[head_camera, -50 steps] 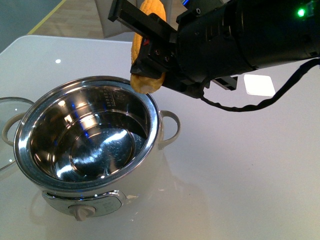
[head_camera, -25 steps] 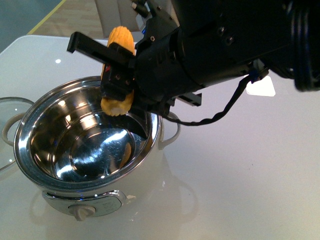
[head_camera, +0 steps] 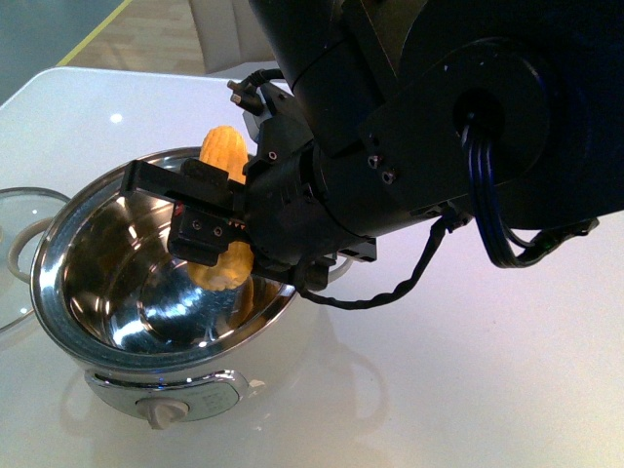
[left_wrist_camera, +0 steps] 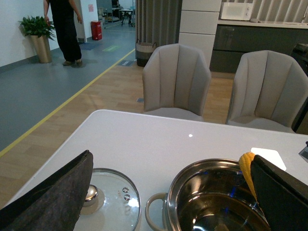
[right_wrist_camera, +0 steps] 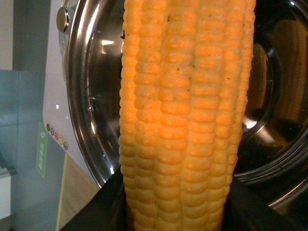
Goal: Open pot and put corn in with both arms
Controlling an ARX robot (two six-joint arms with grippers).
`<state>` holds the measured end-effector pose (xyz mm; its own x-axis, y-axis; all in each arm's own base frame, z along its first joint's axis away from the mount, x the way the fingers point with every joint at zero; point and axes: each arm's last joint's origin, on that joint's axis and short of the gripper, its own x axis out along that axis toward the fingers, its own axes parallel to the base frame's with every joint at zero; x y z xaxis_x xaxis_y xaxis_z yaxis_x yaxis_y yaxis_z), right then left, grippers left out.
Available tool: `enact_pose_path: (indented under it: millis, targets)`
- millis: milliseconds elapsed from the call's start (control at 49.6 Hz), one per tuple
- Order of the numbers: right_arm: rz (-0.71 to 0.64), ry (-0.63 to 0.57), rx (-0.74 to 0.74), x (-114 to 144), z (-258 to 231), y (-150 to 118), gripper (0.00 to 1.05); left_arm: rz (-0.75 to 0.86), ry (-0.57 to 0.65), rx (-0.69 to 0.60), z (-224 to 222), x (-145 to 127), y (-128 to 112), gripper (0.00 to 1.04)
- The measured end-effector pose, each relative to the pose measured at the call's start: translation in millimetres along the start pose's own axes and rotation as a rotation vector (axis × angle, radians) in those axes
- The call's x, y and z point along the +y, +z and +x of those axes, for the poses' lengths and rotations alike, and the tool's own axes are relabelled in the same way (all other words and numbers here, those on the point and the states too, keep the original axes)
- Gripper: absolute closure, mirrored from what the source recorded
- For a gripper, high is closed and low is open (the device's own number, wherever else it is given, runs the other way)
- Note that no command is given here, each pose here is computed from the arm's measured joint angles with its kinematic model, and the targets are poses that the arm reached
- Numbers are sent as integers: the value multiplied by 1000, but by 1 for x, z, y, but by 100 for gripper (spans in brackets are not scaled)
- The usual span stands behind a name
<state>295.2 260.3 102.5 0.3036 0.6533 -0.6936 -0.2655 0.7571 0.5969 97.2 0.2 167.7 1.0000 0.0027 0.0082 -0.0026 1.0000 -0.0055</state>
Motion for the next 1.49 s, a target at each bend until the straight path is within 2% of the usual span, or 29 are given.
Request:
enact_pose_path:
  millis: [121,262,303,444,605,767,888,1009,1089,1271,1392,1432,1493]
  targets:
    - [-3,-3,2,1,1,1,40,0,0,0,0,0,0,7]
    - [-4,-3,-4,2,0,3,11,0,0,0,0,0,0,7]
    - [-2,-3,-5,2,0,3,7,0,0,0,0,0,0,7]
    - [13,5,-58,-4,-16,10,9,0,0,0,0,0,0,7]
    - [70,-23,-217,-29,-74,26,9,0,0,0,0,0,0,7]
    - [70,-192,-410,-64,-150,24,9,0,0,0,0,0,0,7]
    - [3,-298,-510,-73,-193,1,9,0,0,0,0,0,0,7]
    - [-78,-374,-615,-70,-230,-37,9,0,0,0,0,0,0,7]
    - [-96,-395,-653,-68,-243,-56,9,0,0,0,0,0,0,7]
    - [-94,-529,-766,-74,-254,-115,9,0,0,0,0,0,0,7]
    - [-100,-539,-767,-75,-254,-126,9,0,0,0,0,0,0,7]
    - [-144,-563,-865,-76,-253,-127,14,0,0,0,0,0,0,7]
    - [-273,-567,-1037,-82,-254,-131,28,0,1,0,0,0,0,7]
